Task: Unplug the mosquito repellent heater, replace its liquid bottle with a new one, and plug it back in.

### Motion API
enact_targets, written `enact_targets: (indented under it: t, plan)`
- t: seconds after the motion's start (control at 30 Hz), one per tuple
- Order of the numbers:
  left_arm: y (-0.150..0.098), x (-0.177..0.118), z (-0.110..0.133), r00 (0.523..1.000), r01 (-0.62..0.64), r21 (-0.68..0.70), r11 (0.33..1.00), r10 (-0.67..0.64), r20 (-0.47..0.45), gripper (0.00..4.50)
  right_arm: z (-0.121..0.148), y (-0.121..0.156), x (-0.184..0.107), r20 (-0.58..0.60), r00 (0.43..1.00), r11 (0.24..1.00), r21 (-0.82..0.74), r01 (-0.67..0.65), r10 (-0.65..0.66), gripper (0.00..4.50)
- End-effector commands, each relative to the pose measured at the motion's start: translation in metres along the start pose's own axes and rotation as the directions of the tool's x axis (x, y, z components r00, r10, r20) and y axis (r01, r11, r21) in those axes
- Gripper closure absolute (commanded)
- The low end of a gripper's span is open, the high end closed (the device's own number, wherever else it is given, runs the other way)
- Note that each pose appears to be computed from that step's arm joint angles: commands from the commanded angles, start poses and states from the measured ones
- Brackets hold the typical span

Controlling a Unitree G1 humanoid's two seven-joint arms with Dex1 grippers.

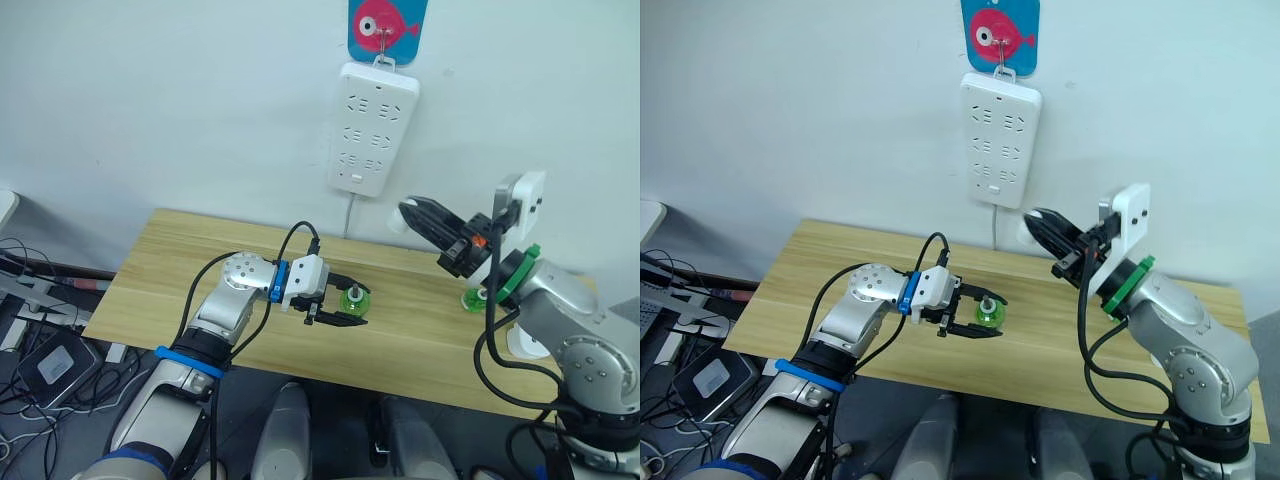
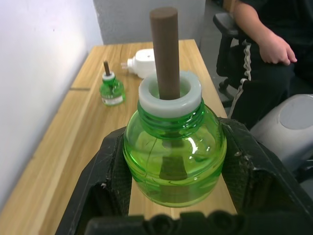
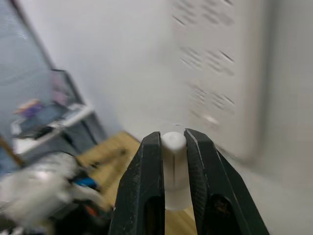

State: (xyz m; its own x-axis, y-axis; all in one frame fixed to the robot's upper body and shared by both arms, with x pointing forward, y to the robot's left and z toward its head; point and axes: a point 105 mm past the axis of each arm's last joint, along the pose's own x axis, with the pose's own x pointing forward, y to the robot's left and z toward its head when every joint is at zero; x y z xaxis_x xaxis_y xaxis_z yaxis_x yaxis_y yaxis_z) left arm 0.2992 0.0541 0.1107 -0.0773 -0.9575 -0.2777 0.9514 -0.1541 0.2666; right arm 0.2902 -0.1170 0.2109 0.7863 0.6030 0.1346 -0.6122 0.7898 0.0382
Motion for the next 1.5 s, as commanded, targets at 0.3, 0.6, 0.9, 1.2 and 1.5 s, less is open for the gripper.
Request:
enact_targets:
  t: [0.3, 0.6, 0.9, 1.2, 1.5]
  plan:
    - [0.005, -0.005, 0.009, 0.998, -0.061, 0.041, 0.997, 0.060, 0.024, 2.24, -0.119, -0.080, -0.021, -0.103, 0.902, 0.880, -0.287, 0.378, -0.420, 4.19]
    - [0.007, -0.009, 0.017, 0.996, -0.081, 0.045, 0.996, 0.079, 0.034, 2.24, -0.150, -0.090, -0.017, -0.092, 0.875, 0.871, -0.184, 0.455, -0.476, 4.19]
    - [0.004, -0.014, 0.019, 0.997, -0.069, 0.036, 0.997, 0.069, 0.016, 2.24, -0.169, -0.088, -0.019, -0.119, 0.863, 0.867, -0.164, 0.470, -0.490, 4.19]
    - [0.008, -0.009, 0.020, 0.998, -0.066, 0.035, 0.997, 0.065, 0.022, 2.24, -0.143, -0.084, -0.023, -0.049, 0.907, 0.888, -0.235, 0.396, -0.418, 1.07]
    - [0.013, -0.006, 0.015, 0.996, -0.084, 0.035, 0.996, 0.083, 0.035, 2.24, -0.061, 0.001, -0.022, -0.065, 0.984, 0.985, -0.040, -0.170, 0.167, 0.75]
